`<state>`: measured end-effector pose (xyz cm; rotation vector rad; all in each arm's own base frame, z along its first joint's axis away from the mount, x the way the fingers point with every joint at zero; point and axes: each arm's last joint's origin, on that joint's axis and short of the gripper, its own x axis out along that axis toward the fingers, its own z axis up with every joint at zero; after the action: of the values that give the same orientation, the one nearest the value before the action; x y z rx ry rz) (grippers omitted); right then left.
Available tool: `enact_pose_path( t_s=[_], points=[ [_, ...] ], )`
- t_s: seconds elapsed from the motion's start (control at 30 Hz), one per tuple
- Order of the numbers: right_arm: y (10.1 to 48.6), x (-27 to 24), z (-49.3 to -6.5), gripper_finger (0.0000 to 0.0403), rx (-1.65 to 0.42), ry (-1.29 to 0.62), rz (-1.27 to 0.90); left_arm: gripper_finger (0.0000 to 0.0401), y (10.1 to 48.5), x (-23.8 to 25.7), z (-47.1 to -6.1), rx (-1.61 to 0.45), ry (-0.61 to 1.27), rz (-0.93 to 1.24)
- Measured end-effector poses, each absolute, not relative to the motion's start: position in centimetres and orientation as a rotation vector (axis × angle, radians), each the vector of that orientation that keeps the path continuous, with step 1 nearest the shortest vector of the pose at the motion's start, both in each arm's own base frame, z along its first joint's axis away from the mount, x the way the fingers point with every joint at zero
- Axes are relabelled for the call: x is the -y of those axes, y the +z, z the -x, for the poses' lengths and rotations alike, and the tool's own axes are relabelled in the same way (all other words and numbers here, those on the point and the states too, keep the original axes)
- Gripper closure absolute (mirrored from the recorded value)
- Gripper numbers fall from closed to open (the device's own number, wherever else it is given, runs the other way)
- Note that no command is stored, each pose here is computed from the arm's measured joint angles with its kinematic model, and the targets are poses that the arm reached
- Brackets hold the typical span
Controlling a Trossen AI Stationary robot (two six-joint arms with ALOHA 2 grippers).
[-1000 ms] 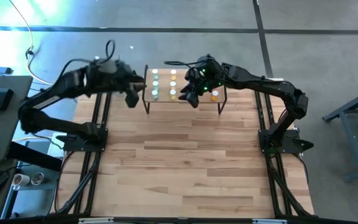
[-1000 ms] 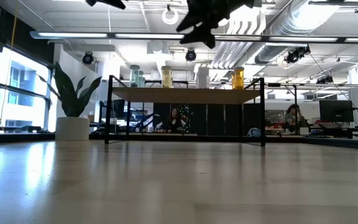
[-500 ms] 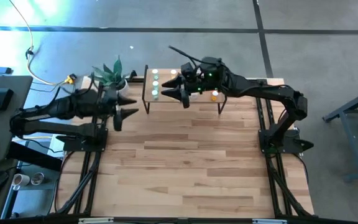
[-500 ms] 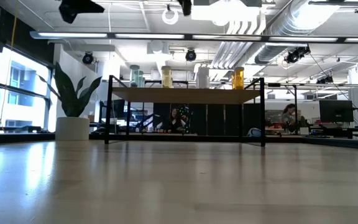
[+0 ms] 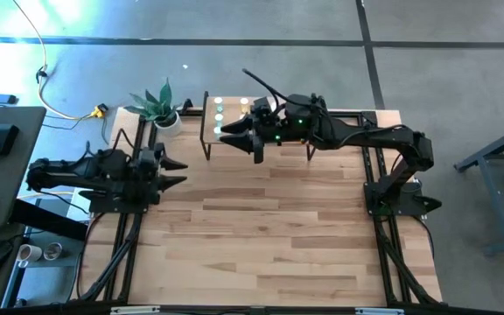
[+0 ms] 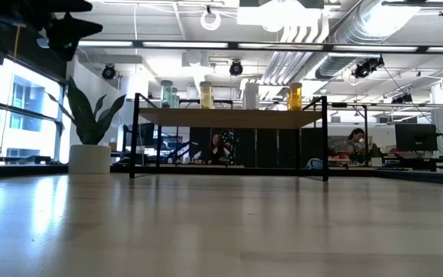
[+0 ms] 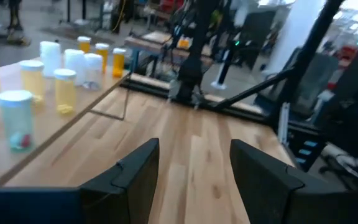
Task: Pick and place medicine bottles onto shelf by color
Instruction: Return to Home Position
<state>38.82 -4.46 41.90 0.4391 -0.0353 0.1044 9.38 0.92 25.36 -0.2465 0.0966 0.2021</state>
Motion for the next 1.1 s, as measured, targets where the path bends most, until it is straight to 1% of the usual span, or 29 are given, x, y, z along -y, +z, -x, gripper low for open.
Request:
enact_pose_path(
  t_s=[0.17,0.27,0.47,0.63,0.8,0.9,0.97,1.1],
  points=[
    [42.2,4.0,-38.5,0.0215,0.023,0.13,-0.479,0.0213,22.7,-0.7,-9.5,-0.041,0.15,0.198],
    [43.6,4.3,-36.8,0.0215,0.028,0.137,-0.473,0.0213,21.2,-0.8,-9.6,-0.069,0.151,0.165],
    [46.9,4.7,-31.2,0.0215,0.008,0.082,-0.363,0.0213,19.6,-0.8,-10.0,-0.08,0.155,0.173],
    [49.0,4.2,-25.7,0.0215,-0.017,-0.044,-0.241,0.0213,19.0,-0.8,-10.1,-0.103,0.162,0.151],
    [50.0,3.3,-20.3,0.0215,-0.074,-0.162,-0.14,0.0213,17.2,-1.0,-10.2,-0.146,0.219,0.231],
    [49.8,2.7,-17.8,0.0215,-0.141,-0.213,-0.108,0.0213,16.4,-1.1,-10.3,-0.164,0.243,0.266],
    [49.3,2.3,-17.0,0.0215,-0.181,-0.246,-0.103,0.0213,16.2,-1.2,-10.3,-0.17,0.254,0.277],
    [46.3,1.9,-16.3,0.0215,-0.201,-0.267,-0.093,0.0213,16.1,-1.4,-10.3,-0.168,0.268,0.277]
  ],
)
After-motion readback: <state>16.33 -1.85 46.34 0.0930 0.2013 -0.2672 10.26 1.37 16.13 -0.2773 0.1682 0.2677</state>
